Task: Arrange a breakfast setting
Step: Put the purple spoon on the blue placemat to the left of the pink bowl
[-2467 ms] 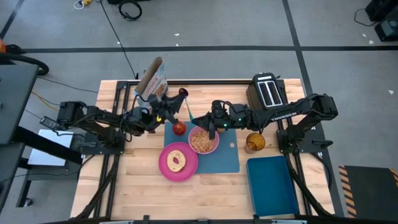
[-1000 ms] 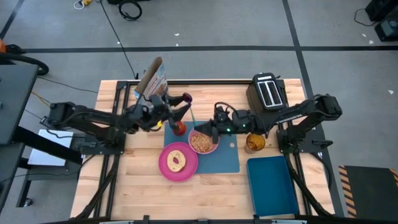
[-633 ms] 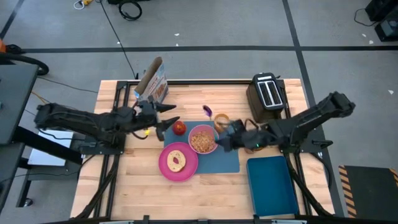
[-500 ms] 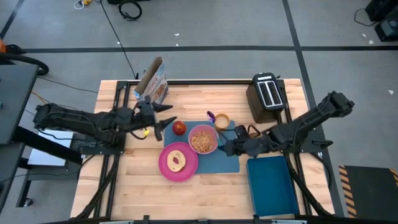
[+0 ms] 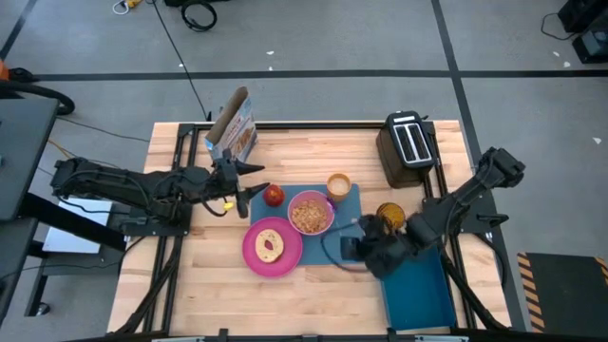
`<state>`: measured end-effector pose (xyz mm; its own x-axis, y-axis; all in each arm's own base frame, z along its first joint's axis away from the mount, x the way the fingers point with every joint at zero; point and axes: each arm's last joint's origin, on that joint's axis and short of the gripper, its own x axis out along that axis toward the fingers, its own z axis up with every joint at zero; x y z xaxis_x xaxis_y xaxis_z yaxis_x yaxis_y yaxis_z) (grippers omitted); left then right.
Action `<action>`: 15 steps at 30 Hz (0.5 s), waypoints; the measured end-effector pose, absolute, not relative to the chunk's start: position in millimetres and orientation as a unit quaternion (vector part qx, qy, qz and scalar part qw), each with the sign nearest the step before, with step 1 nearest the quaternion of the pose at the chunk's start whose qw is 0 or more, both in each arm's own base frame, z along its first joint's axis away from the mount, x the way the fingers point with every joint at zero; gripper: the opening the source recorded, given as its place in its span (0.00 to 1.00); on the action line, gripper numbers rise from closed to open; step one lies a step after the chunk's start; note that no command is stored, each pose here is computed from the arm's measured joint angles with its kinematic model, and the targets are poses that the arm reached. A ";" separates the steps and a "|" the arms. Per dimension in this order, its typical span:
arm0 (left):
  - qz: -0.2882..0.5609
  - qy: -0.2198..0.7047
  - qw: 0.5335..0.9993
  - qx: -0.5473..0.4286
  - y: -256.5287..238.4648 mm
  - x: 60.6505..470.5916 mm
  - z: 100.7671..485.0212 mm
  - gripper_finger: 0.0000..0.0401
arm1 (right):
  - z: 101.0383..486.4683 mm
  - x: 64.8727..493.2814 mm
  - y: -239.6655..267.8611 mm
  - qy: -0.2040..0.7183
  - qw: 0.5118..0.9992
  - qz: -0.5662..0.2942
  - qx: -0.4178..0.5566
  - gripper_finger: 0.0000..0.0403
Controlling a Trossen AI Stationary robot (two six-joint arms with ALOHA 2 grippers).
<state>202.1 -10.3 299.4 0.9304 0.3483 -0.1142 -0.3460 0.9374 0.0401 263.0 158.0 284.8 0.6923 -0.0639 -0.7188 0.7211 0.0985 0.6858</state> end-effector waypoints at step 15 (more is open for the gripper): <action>0.121 0.108 0.987 0.014 -32.8 198.8 289.0 0.58 | 236.5 277.0 189.1 0.365 0.565 -0.334 0.660 0.03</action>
<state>198.8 -32.8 289.0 0.9474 0.2416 -0.2099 -0.2356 0.9704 0.0537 277.0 189.1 236.5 0.5108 0.1049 -0.8533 0.8592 -0.0948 0.5027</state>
